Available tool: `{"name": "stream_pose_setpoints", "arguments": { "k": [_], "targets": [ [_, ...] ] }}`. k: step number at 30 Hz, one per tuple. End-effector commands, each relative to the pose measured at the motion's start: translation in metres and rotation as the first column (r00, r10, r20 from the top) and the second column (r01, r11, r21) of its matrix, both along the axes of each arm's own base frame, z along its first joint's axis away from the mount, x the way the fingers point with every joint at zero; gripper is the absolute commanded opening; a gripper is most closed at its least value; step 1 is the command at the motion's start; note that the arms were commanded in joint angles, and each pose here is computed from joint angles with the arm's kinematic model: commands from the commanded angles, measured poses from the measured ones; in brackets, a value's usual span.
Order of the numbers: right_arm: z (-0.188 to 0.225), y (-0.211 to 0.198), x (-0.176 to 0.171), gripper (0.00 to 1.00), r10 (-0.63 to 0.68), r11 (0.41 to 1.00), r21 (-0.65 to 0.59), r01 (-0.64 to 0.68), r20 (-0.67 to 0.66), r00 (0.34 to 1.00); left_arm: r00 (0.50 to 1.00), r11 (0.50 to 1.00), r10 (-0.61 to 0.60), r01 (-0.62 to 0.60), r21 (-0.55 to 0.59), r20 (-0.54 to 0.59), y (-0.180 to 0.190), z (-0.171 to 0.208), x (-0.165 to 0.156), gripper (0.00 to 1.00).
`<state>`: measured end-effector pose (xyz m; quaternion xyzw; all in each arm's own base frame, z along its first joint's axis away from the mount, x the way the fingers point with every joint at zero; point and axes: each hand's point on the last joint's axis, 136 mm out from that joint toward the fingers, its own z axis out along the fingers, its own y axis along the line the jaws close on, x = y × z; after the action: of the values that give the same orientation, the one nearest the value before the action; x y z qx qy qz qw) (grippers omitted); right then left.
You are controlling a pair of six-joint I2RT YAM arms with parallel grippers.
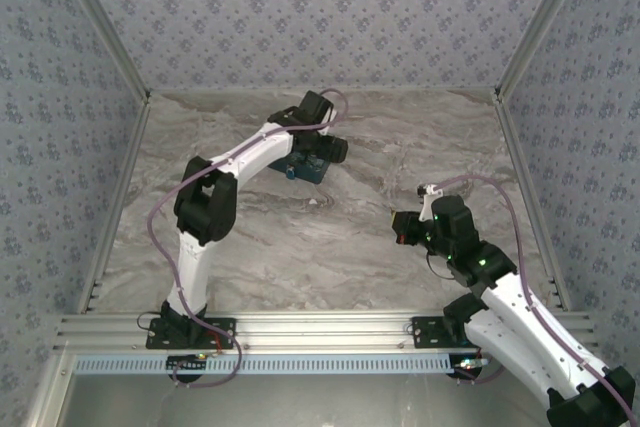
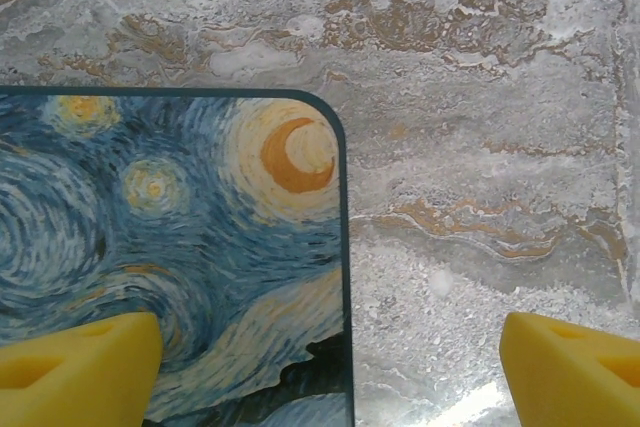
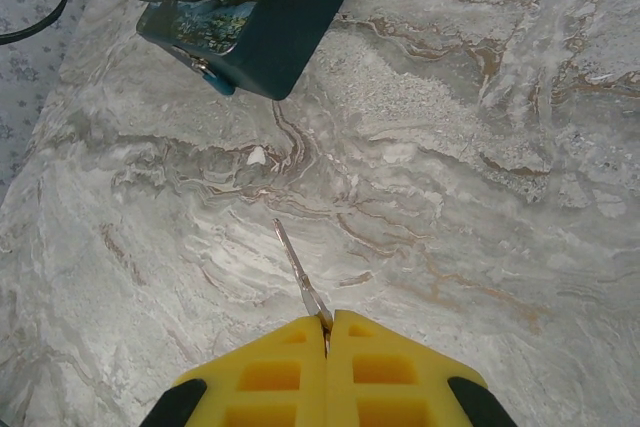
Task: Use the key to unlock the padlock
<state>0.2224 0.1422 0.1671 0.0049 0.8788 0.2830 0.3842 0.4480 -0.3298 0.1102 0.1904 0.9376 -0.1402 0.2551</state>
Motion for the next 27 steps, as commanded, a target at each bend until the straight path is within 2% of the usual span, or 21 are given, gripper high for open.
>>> {"name": "stream_pose_setpoints", "arguments": {
  "k": [1,8,21,27],
  "targets": [
    [-0.005,-0.006,-0.003,0.00,-0.025,1.000,-0.016,0.025,-0.017,1.000,0.997,0.998,-0.044,0.047,0.034,-0.062,-0.005,-0.014,-0.022,0.87],
    [-0.004,-0.007,-0.002,0.00,-0.031,0.999,-0.020,0.030,-0.015,0.999,0.995,0.998,-0.063,0.065,0.024,-0.079,-0.010,-0.023,-0.053,0.85],
    [-0.005,-0.019,-0.007,0.00,-0.065,0.997,-0.053,0.064,-0.032,0.997,0.982,0.989,-0.124,0.111,-0.101,-0.141,-0.043,-0.019,-0.128,0.84],
    [-0.005,-0.023,-0.010,0.00,-0.075,0.996,-0.051,0.073,-0.034,0.997,0.975,0.979,-0.159,0.135,-0.151,-0.158,-0.064,-0.017,-0.131,0.84]
  ]
}}
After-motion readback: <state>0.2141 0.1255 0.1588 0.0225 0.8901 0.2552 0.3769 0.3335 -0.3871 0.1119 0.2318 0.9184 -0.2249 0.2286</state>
